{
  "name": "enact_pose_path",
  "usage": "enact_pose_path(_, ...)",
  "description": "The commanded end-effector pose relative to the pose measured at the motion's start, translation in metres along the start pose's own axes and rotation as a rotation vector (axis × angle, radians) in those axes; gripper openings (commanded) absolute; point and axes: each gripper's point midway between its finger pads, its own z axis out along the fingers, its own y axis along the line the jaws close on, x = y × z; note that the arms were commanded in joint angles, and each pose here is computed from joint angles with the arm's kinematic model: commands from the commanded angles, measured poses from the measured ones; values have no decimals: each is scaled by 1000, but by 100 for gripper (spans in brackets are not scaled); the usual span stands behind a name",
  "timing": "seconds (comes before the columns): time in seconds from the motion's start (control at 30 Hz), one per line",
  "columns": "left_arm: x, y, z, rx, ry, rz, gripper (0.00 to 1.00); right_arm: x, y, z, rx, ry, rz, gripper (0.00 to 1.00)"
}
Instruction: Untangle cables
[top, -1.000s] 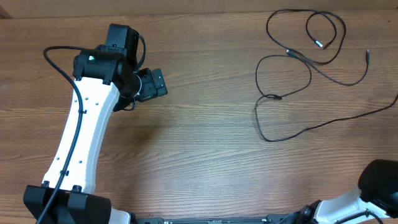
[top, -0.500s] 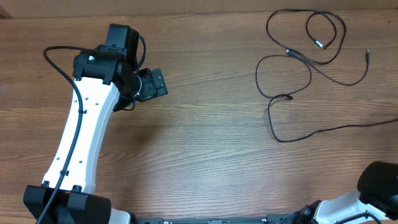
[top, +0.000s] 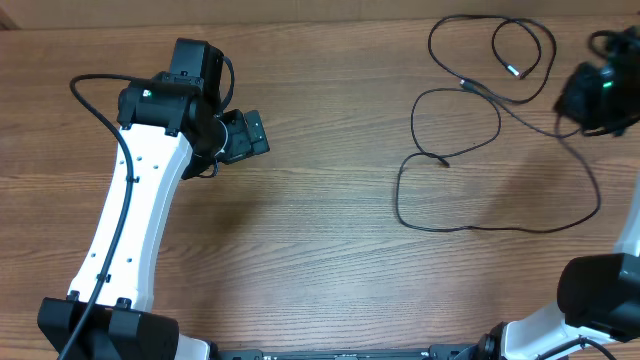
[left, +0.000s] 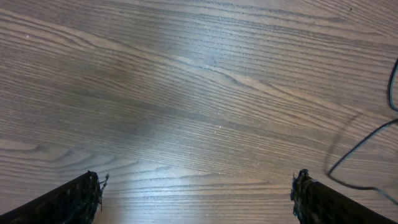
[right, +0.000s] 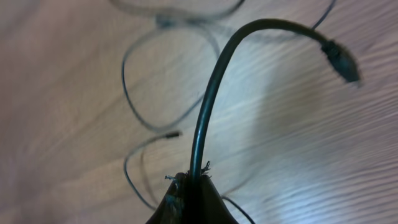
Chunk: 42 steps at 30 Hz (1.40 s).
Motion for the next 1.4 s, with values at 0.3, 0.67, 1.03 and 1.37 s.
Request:
enact_pose_path(0.3,1,1,4,-12,8,23,100,70,-1,95,11,236,-29,4)
enact_pose_path(0.67,1,1,4,-12,8,23,99,89,-16,138,29,242,38,66)
enact_pose_path(1.03,1,1,4,-12,8,23,100,77,4,119,-48,235,49,100)
enact_pose_path(1.37,0,1,4,-10,5,23,99,104,102,98,-427,336,-122,100)
